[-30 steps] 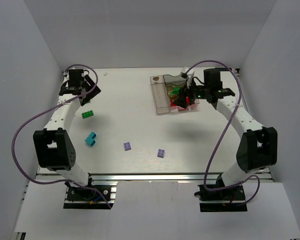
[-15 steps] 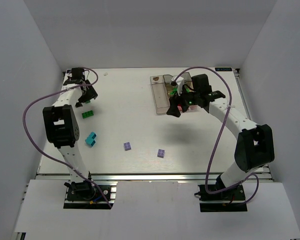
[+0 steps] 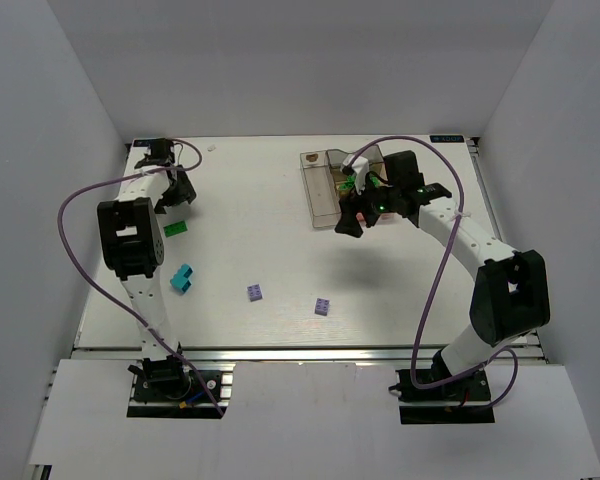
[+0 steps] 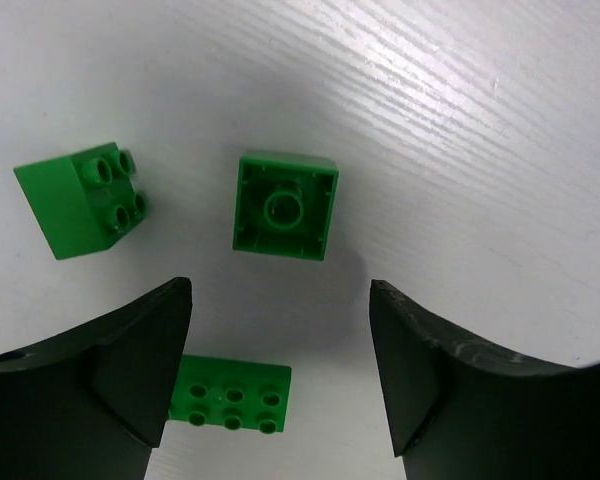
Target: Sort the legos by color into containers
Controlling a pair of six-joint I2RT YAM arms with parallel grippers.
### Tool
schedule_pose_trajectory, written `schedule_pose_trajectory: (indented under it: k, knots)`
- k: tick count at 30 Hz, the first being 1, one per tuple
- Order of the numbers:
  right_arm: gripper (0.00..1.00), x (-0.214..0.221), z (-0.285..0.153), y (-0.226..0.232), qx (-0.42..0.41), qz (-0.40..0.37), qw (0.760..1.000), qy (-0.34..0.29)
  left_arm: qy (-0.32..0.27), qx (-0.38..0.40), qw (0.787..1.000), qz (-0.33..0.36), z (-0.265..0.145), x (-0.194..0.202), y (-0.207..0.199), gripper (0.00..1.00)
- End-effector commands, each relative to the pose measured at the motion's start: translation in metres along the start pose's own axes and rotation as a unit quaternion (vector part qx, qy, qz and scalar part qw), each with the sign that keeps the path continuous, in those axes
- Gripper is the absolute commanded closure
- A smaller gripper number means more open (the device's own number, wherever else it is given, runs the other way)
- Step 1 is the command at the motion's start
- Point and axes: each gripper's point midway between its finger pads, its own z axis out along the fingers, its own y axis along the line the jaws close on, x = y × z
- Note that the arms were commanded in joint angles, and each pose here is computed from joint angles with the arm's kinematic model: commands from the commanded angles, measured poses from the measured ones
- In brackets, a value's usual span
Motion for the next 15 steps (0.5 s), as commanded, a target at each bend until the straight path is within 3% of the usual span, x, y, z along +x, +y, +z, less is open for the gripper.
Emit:
schedule_pose_trajectory:
  k: [1,10,15]
  knots:
    - [0.19,-0.011,-0.011,0.001,0.007,-0.019,1.000,-0.009,-0.038,0.012,0.999,-0.001,-0.003,-0.030,0.001,0.19]
    - [0.19,-0.002,-0.012,0.001,0.009,-0.027,1.000,0.003,-0.053,0.039,0.998,-0.005,0.017,-0.045,-0.012,0.28]
    - [0.20,0.001,-0.011,0.000,0.010,-0.027,1.000,0.006,-0.068,0.045,0.997,-0.010,0.018,-0.060,-0.012,0.51]
